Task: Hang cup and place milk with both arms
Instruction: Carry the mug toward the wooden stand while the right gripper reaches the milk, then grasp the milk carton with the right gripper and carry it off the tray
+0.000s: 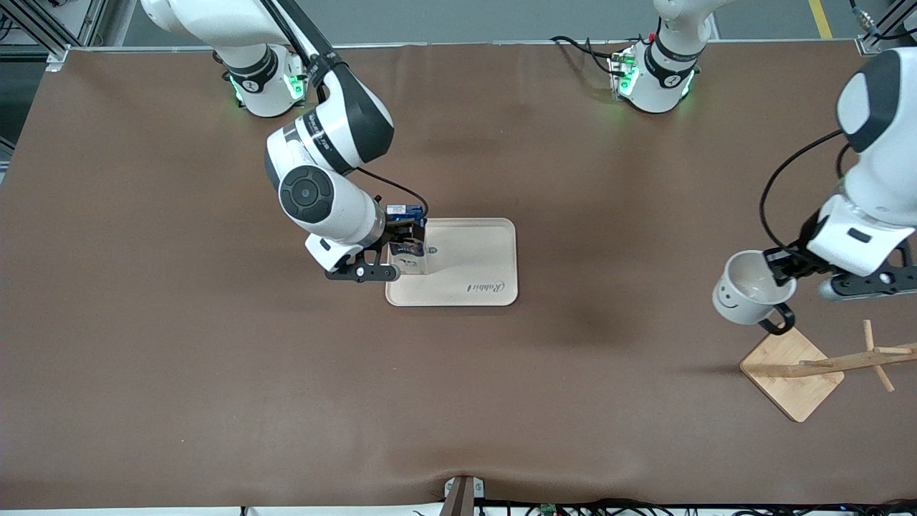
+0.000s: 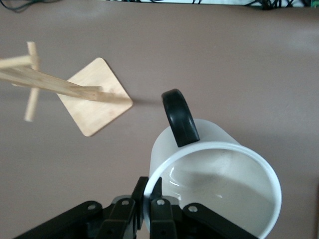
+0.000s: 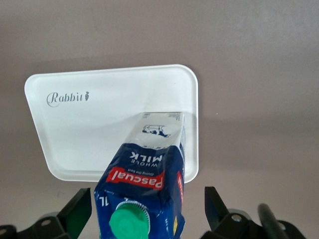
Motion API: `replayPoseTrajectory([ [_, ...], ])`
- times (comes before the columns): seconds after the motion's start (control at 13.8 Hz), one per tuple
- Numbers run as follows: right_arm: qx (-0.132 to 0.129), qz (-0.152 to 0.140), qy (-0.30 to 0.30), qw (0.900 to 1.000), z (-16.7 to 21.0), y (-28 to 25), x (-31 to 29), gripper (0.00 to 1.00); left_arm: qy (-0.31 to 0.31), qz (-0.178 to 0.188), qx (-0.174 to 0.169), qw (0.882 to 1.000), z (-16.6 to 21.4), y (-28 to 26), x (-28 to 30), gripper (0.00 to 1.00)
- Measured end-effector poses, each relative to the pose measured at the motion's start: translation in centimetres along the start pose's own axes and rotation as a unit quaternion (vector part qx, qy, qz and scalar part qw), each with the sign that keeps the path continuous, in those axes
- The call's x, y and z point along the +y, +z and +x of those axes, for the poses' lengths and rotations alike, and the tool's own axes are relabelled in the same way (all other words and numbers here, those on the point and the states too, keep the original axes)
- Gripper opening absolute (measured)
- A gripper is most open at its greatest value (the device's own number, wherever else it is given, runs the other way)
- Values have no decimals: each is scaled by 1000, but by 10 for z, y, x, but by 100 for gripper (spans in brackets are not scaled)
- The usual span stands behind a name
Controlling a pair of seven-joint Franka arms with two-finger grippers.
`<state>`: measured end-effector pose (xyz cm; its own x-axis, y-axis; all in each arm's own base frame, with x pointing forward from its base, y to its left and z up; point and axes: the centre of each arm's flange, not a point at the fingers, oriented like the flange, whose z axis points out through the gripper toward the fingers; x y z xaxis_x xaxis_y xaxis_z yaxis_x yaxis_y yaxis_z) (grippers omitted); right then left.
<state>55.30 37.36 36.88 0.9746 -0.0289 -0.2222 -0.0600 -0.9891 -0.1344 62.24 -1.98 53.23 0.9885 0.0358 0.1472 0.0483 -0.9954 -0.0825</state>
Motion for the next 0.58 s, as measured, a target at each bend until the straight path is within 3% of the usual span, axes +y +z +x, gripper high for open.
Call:
replayPoseTrajectory([
  [0.36,-16,-19,-19,1000,-18,26,-24,100,-4,-11,-1,1000,-1,2,-60,7],
  [0.51,-21,-36,-22,999,-19,41,-22,100,-33,-47,4,998,-1,2,-84,7],
  [0.58,-24,-44,-22,999,-18,47,-19,91,-42,-60,10,997,-1,3,-98,7],
])
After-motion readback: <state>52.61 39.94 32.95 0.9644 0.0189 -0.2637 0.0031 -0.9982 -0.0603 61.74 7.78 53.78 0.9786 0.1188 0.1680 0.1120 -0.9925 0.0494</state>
